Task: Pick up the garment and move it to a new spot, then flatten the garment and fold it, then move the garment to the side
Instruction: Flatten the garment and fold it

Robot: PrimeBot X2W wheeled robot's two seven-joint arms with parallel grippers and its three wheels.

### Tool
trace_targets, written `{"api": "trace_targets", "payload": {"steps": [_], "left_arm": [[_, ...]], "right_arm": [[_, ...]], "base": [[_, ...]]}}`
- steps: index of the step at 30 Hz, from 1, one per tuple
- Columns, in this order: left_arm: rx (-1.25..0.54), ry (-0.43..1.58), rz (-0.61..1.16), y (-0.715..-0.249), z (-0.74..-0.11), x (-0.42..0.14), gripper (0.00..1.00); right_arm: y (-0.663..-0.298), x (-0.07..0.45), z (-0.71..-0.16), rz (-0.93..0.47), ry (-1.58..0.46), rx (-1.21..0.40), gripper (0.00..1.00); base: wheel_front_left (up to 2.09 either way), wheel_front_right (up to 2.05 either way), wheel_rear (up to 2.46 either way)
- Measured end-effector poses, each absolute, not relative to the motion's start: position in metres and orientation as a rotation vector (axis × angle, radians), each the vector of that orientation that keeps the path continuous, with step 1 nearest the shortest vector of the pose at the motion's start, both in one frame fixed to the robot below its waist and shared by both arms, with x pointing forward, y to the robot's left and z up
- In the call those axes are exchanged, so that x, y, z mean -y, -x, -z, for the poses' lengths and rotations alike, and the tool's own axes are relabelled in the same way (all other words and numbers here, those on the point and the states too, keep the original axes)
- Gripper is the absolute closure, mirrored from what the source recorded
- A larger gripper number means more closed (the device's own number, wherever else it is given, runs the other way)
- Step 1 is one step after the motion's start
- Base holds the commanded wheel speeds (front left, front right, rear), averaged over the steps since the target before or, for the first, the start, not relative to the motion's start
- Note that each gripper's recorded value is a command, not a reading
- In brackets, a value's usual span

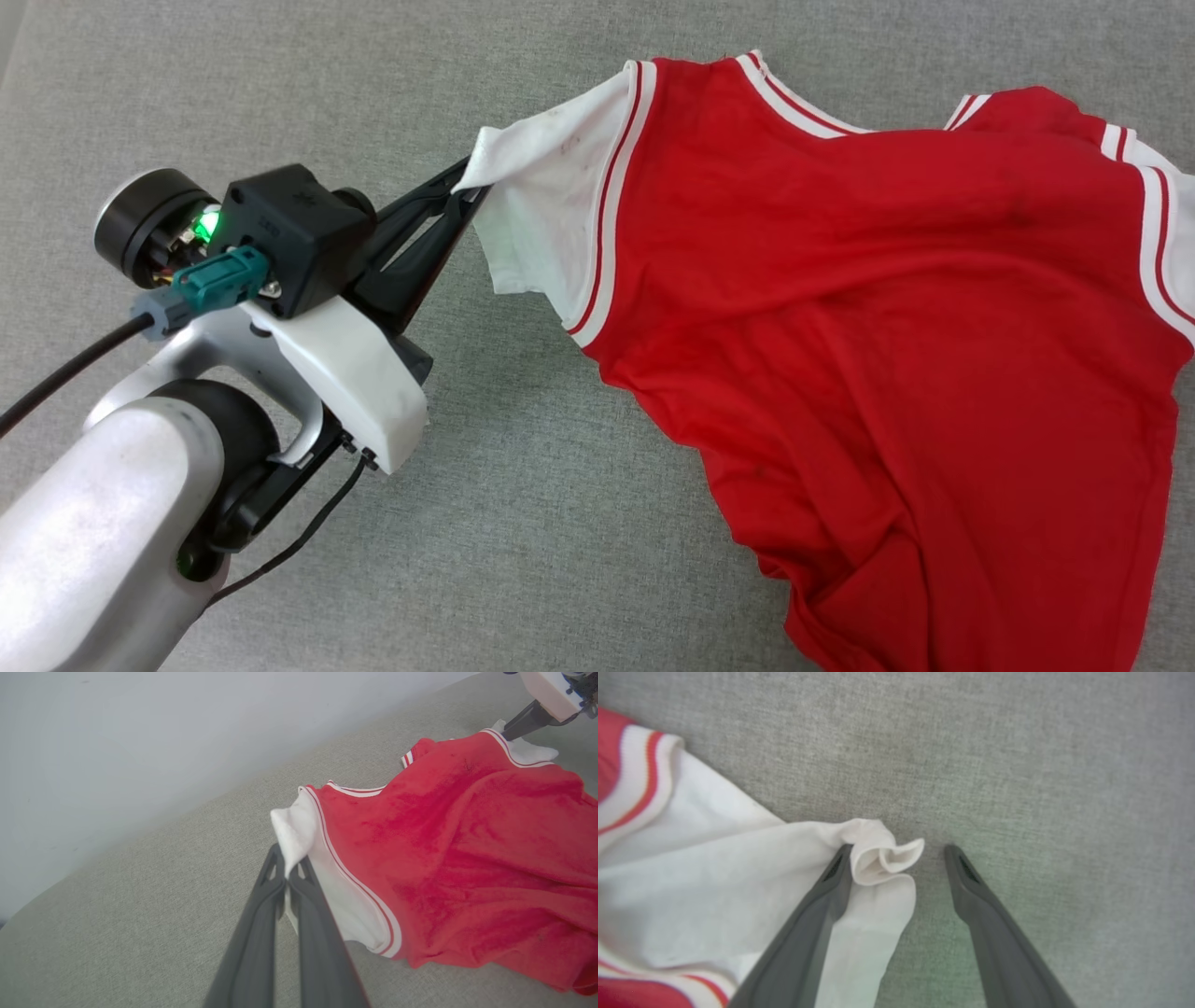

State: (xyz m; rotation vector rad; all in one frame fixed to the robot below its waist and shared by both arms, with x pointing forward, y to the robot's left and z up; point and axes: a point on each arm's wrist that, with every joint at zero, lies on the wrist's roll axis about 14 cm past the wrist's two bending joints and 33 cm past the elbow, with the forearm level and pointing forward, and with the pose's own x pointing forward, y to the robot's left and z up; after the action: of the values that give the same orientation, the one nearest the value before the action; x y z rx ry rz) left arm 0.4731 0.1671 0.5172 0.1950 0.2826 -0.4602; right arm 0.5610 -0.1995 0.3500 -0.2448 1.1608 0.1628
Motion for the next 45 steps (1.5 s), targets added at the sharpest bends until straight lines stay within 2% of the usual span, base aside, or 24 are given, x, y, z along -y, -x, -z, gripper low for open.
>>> {"api": "trace_targets", "payload": {"steps": [1,2,11,17,22,29,37,45], "left_arm": [[-0.285,-0.194,0.458,-0.473,-0.516,-0.168,1.00],[-0.285,-0.194,0.454,-0.474,-0.516,-0.168,1.00],[-0.246,-0.205,0.380,-0.472,-0.531,-0.188,1.00],[-0.171,-0.206,0.322,-0.466,-0.560,-0.202,1.00],[-0.077,-0.212,0.264,-0.457,-0.597,-0.217,1.00],[0.098,-0.222,0.191,-0.441,-0.657,-0.234,1.00],[0.336,-0.245,0.130,-0.412,-0.733,-0.246,1.00],[0.548,-0.216,0.102,-0.384,-0.790,-0.249,1.00]], "right_arm": [[-0.560,0.199,-0.349,-0.170,0.250,-1.160,0.63],[-0.560,0.199,-0.349,-0.175,0.256,-1.157,1.00],[-0.559,0.198,-0.380,-0.198,0.206,-1.022,1.00],[-0.574,0.196,-0.458,-0.214,0.160,-0.767,1.00],[-0.569,0.201,-0.526,-0.221,0.126,-0.570,1.00],[-0.548,0.211,-0.614,-0.227,0.102,-0.295,1.00],[-0.506,0.209,-0.704,-0.257,0.093,0.013,1.00],[-0.469,0.215,-0.759,-0.251,0.082,0.210,1.00]], "base": [[0.00,0.00,0.00],[0.00,0.00,0.00],[0.00,0.00,0.00],[0.00,0.00,0.00],[0.00,0.00,0.00],[0.00,0.00,0.00],[0.00,0.00,0.00],[0.00,0.00,0.00]]}}
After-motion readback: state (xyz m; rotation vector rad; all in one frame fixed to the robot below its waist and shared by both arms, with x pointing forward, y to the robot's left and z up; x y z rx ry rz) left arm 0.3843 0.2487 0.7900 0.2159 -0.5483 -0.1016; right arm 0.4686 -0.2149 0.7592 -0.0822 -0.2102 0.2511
